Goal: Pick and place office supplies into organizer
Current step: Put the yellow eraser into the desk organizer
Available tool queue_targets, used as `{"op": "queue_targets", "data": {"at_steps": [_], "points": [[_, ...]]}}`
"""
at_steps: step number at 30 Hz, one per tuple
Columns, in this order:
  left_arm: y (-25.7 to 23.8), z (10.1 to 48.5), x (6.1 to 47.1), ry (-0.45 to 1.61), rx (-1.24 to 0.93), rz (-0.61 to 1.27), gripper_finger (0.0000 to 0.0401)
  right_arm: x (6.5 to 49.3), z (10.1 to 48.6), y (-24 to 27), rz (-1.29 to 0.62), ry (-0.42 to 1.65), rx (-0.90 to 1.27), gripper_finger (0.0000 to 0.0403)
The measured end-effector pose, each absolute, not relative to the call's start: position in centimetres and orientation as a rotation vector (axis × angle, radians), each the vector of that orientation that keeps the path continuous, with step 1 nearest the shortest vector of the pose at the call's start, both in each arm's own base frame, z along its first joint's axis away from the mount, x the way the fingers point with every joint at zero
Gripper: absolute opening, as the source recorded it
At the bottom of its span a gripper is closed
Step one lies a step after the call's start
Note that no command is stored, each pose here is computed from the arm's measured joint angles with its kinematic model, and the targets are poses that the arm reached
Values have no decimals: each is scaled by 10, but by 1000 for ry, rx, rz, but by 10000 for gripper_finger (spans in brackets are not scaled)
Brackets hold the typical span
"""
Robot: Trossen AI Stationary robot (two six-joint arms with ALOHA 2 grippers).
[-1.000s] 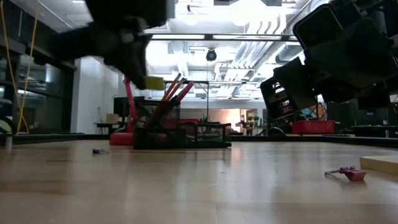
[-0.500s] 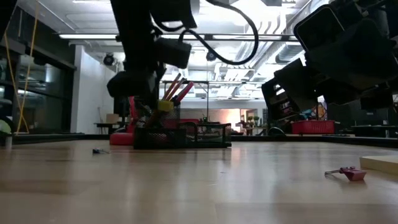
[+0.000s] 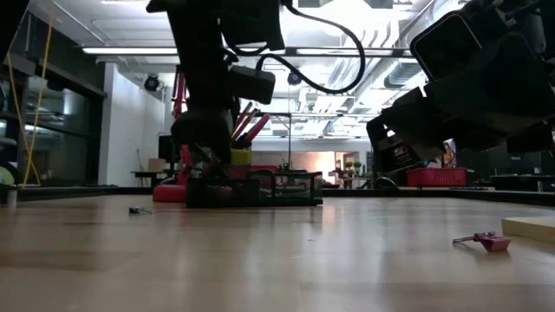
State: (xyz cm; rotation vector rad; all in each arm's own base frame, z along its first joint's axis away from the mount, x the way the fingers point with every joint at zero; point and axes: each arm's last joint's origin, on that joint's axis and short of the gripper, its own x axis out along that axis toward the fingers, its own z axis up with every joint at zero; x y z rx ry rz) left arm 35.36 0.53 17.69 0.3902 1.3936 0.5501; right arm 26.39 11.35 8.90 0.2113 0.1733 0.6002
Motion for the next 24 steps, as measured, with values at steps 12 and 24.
{"op": "queue_targets", "data": {"at_steps": [12, 24], "points": [[19, 176, 353, 1403, 278, 581, 25, 264, 89, 113, 599, 179, 212, 134], [27, 174, 352, 1440, 172, 507, 65, 262, 89, 118, 597, 177, 206, 134]]}}
